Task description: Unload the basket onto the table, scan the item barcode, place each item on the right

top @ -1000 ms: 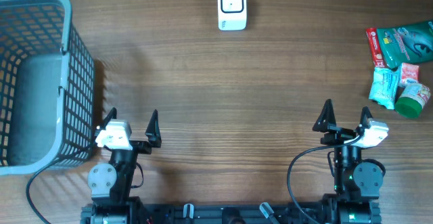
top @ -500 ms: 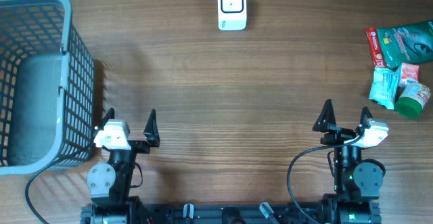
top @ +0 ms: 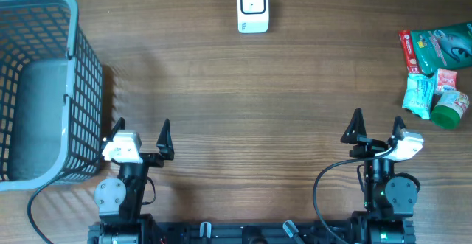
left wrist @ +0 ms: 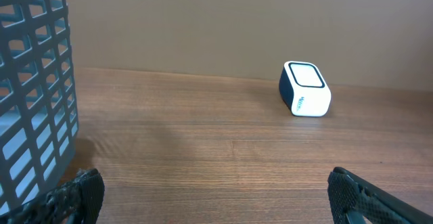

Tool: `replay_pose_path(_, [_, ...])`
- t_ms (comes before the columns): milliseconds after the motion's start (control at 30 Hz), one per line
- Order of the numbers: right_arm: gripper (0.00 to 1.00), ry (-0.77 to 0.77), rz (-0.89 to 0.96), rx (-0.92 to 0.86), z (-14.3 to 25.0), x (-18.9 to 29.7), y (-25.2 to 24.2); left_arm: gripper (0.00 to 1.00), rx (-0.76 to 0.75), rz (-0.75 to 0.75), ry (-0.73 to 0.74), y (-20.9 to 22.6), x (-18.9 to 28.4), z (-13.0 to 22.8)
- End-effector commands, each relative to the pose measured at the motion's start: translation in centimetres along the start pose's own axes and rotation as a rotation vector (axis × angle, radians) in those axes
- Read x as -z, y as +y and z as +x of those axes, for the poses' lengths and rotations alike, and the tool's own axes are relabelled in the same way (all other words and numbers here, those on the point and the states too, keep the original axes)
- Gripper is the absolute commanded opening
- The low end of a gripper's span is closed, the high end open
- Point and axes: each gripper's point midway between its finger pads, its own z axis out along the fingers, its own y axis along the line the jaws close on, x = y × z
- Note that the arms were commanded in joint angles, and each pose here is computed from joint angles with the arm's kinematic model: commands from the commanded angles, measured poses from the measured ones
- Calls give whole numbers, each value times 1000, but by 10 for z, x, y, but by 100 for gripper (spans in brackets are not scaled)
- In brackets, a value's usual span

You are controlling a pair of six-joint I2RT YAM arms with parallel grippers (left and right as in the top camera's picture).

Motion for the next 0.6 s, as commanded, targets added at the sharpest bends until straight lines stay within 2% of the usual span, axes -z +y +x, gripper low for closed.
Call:
replay_pose_path(0, [100,1,-2,151,1,0,0,100,-9,7,-4,-1,0,2])
replay_pose_path(100, [100,19,-18,244,5,-1,2,100,-9,7,-4,-1,0,2])
replay_pose_path(567, [100,23,-17,245,6,-1,2,100,-9,7,-3,-1,0,2])
